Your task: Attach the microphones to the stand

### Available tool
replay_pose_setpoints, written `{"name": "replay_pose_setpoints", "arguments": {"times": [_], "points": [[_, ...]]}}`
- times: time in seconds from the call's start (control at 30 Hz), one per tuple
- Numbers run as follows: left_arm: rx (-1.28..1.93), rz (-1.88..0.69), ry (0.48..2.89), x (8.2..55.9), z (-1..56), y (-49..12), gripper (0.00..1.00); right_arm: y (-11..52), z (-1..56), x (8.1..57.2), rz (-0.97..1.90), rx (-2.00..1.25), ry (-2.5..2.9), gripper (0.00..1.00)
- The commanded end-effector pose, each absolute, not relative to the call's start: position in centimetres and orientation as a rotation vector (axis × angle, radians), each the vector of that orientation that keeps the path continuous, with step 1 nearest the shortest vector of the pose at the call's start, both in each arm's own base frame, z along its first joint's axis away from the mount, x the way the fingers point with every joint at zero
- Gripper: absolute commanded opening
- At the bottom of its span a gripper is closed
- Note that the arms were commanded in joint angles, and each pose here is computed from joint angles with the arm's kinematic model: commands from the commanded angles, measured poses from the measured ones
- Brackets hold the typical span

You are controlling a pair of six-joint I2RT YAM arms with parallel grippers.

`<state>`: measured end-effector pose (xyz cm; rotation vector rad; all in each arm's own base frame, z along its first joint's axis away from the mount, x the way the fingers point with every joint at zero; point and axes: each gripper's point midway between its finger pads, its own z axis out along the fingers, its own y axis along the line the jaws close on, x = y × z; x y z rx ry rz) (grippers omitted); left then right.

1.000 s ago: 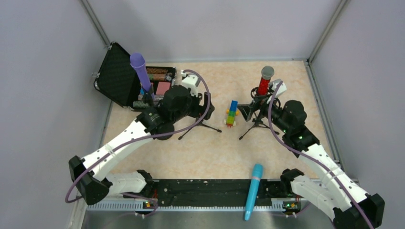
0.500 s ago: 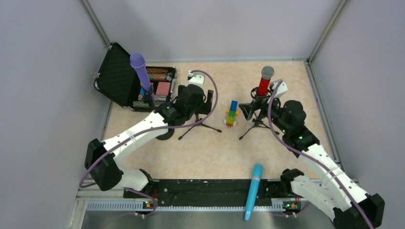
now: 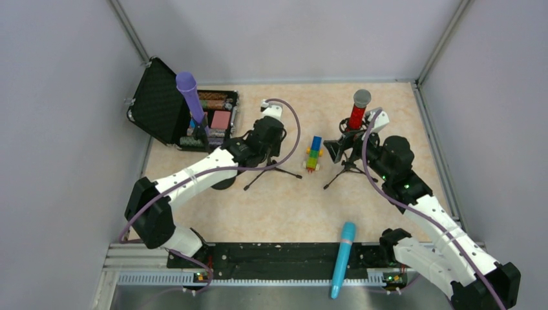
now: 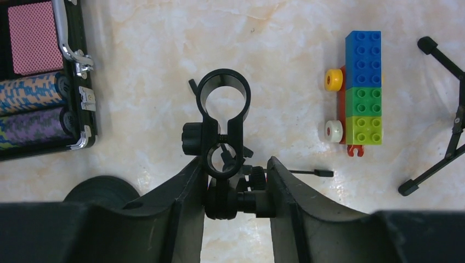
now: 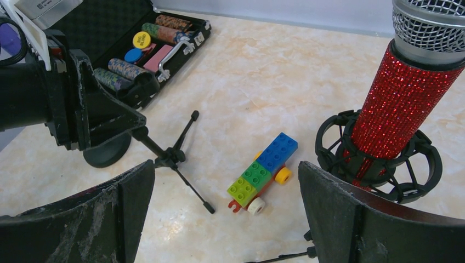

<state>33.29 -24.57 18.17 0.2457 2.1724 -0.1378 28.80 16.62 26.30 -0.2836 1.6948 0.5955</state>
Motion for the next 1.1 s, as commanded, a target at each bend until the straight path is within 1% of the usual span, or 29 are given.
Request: {"name": "replay_pose_setpoints", "arguments": {"times": [0.0, 0.03, 0.07, 0.33, 0.37, 0.53, 0.63, 0.83, 1.07], "points": [[0.266, -0.187, 2.111, 33.8, 20.3, -25.6, 0.12, 16.3, 29.2, 28.7, 0.588, -0.281, 1.616, 0.99], [0.289, -0.199, 2.109, 33.6, 20.5, -25.7, 0.08, 16.2, 29.2, 28.7, 0.588, -0.277, 1.618, 0.99], [0.307, -0.207, 2.108, 33.4, 20.6, -25.8, 0.06, 16.2, 29.2, 28.7, 0.589, -0.275, 1.616, 0.99], [0.433, -0.286, 2.053, 31.7, 22.8, -26.2, 0.02, 16.0, 29.3, 28.4, 0.592, -0.266, 1.611, 0.99], [0.448, -0.311, 2.038, 31.4, 23.2, -26.4, 0.0, 16.0, 29.2, 28.4, 0.593, -0.266, 1.613, 0.99], [0.582, -0.469, 1.901, 29.3, 25.6, -27.6, 0.0, 15.9, 29.0, 28.4, 0.586, -0.258, 1.615, 0.99], [0.703, -0.524, 1.821, 27.6, 26.1, -27.9, 0.0, 15.7, 29.0, 28.3, 0.581, -0.252, 1.613, 0.99], [0.981, -0.599, 1.76, 24.3, 25.0, -28.5, 0.0, 15.7, 28.9, 28.3, 0.58, -0.249, 1.611, 0.99], [1.208, -0.735, 1.676, 20.9, 24.0, -29.6, 0.0, 15.8, 28.9, 28.3, 0.591, -0.244, 1.611, 0.99]]}}
